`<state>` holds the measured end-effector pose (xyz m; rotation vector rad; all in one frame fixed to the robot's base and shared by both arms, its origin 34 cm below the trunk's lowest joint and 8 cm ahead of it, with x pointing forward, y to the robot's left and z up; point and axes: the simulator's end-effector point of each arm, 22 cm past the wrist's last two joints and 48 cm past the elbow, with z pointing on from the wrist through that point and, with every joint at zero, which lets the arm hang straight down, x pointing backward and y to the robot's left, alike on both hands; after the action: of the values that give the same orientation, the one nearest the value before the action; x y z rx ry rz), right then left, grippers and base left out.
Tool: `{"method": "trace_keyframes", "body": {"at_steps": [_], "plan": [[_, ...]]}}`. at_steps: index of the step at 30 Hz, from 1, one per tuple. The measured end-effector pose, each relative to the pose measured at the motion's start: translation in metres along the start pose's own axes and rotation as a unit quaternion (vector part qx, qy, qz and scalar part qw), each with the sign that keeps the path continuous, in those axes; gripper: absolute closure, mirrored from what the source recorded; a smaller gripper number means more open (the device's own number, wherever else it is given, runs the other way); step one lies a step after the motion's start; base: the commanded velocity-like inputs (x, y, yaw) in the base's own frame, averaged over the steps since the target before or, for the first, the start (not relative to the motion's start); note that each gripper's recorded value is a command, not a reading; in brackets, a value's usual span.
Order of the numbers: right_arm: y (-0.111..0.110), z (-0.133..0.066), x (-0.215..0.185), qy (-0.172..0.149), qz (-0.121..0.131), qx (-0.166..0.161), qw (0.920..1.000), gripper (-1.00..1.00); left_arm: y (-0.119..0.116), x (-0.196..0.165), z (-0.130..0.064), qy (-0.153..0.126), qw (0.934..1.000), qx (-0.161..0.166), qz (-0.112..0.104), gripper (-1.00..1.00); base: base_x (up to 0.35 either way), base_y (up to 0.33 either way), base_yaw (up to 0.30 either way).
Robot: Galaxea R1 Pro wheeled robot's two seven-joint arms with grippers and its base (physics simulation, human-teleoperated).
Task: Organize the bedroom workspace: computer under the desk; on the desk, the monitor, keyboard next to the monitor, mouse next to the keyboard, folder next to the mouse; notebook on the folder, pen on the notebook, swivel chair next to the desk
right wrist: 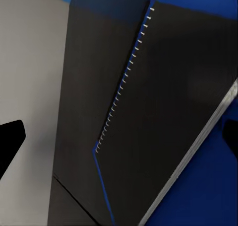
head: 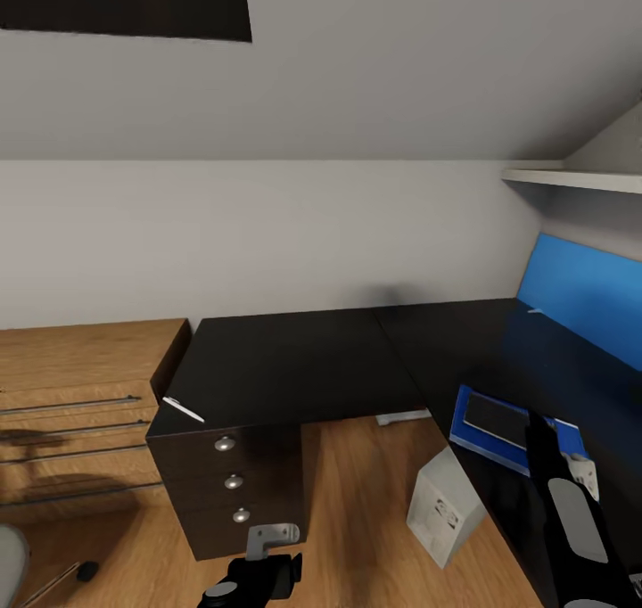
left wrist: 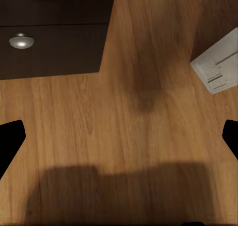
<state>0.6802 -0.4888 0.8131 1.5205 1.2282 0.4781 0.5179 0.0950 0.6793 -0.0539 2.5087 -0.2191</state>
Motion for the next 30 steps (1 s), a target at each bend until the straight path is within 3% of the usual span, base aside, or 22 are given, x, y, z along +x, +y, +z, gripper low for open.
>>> {"method": "trace_keyframes", "body": {"at_steps": [7,11,17,18,21,22,24,25,27,30], "plan": [[0.009,-0.002,0.002,0.001,0.000,-0.011,0.9999,-1.00,-0.001,0.000,-0.001,-0.001,1.0000,0.000,0.003,-1.00,-0.015,0.000,0.000],[0.055,-0.013,0.006,0.002,-0.004,-0.054,0.9985,-1.00,-0.001,-0.003,-0.005,0.000,1.0000,-0.002,0.002,-1.00,0.000,0.000,0.000],[0.103,-0.030,0.035,0.026,-0.046,-0.097,0.9939,-1.00,0.011,0.011,-0.004,0.024,0.9995,-0.018,0.005,-1.00,0.000,0.000,0.000],[0.115,-0.041,0.067,0.047,-0.101,-0.108,0.9878,-1.00,0.019,0.017,-0.002,0.032,0.9991,-0.027,0.003,-1.00,0.000,0.000,0.000],[0.123,-0.059,0.115,0.080,-0.178,-0.098,0.9759,-1.00,0.033,0.037,0.002,0.055,0.9974,-0.045,0.006,-1.00,0.000,0.000,0.000],[0.123,-0.064,0.124,0.086,-0.192,-0.094,0.9730,-1.00,0.036,0.040,0.003,0.057,0.9971,-0.049,0.006,-1.00,0.000,0.000,0.000],[0.120,-0.090,0.169,0.116,-0.255,-0.065,0.9577,-1.00,0.053,0.053,0.010,0.048,0.9962,-0.073,0.001,-1.00,0.000,0.000,0.000],[0.119,-0.097,0.178,0.121,-0.270,-0.057,0.9536,-1.00,0.058,0.055,0.011,0.043,0.9959,-0.079,0.001,-1.00,0.000,0.000,0.000],[0.106,-0.118,0.203,0.137,-0.315,-0.025,0.9386,-1.00,0.072,0.062,0.014,0.029,0.9948,-0.097,0.001,-1.00,0.000,0.000,0.000],[0.079,-0.165,0.244,0.158,-0.407,0.016,0.8996,-1.00,0.098,0.087,0.016,0.030,0.9913,-0.128,0.004,-1.00,0.000,0.000,0.000]]}}
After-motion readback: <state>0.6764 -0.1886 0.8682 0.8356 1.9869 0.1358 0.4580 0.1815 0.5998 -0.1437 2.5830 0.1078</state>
